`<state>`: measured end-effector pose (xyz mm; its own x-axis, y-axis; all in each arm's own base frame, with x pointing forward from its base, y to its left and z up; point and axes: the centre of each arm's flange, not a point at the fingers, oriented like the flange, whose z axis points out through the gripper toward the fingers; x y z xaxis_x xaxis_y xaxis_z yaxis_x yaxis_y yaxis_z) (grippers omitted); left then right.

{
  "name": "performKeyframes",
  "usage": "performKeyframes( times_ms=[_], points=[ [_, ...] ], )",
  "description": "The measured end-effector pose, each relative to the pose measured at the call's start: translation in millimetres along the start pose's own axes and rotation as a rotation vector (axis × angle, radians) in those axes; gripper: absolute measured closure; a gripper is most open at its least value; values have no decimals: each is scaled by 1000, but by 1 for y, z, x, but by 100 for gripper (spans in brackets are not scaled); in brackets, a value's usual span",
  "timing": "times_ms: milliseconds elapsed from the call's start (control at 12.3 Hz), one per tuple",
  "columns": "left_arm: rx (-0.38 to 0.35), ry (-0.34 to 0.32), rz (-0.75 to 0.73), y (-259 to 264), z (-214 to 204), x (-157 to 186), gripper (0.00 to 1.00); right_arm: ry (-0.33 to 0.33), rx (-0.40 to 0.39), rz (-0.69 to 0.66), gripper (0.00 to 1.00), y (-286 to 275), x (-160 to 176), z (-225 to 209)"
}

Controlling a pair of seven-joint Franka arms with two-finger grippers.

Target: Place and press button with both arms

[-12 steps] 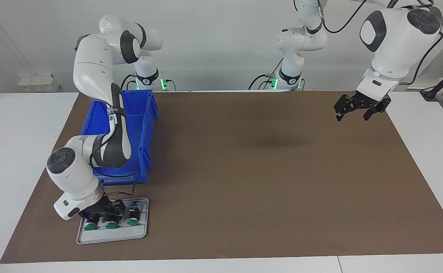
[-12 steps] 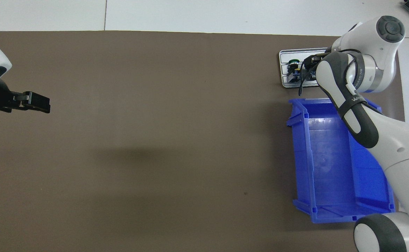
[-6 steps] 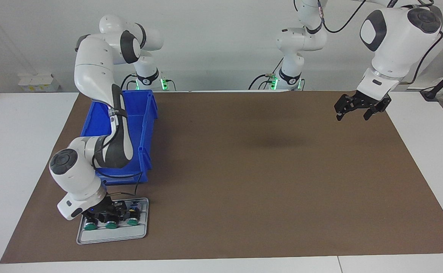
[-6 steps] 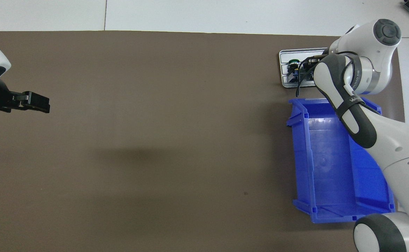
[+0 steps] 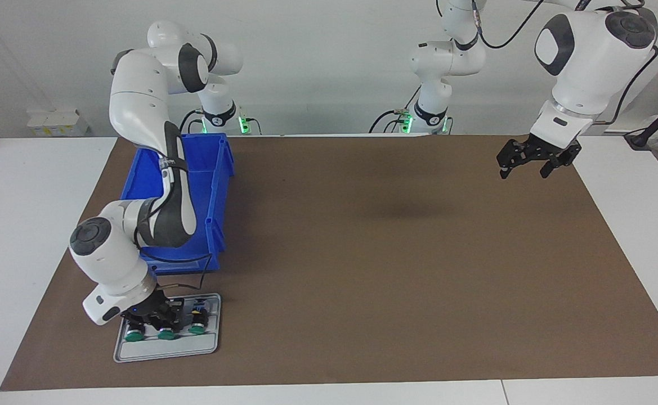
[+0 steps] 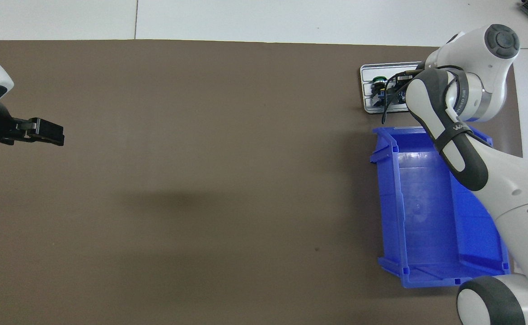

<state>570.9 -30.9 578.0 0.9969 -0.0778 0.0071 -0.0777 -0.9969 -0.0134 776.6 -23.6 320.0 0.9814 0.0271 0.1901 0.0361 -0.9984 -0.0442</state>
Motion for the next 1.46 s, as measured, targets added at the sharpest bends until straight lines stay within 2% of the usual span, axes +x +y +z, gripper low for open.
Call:
performKeyframes(
  times_ms=[163, 488, 732, 895, 1220, 1464],
  points=[
    [0, 0, 0, 0, 0, 0, 0, 24, 0, 60, 59, -2, 4, -34],
    [0, 0, 0, 0, 0, 0, 0, 7, 8, 366, 59, -40, -3, -101],
    [0, 0, 0, 0, 0, 0, 0, -18, -38, 591, 59, -119, -16, -125],
    [0, 0, 0, 0, 0, 0, 0, -7, -82, 737, 59, -184, -29, -129],
    [0, 0, 0, 0, 0, 0, 0, 2, -71, 1032, 59, -313, -65, -130],
    [0, 0, 0, 0, 0, 0, 0, -9, -66, 1194, 59, -394, -104, -128]
  ],
)
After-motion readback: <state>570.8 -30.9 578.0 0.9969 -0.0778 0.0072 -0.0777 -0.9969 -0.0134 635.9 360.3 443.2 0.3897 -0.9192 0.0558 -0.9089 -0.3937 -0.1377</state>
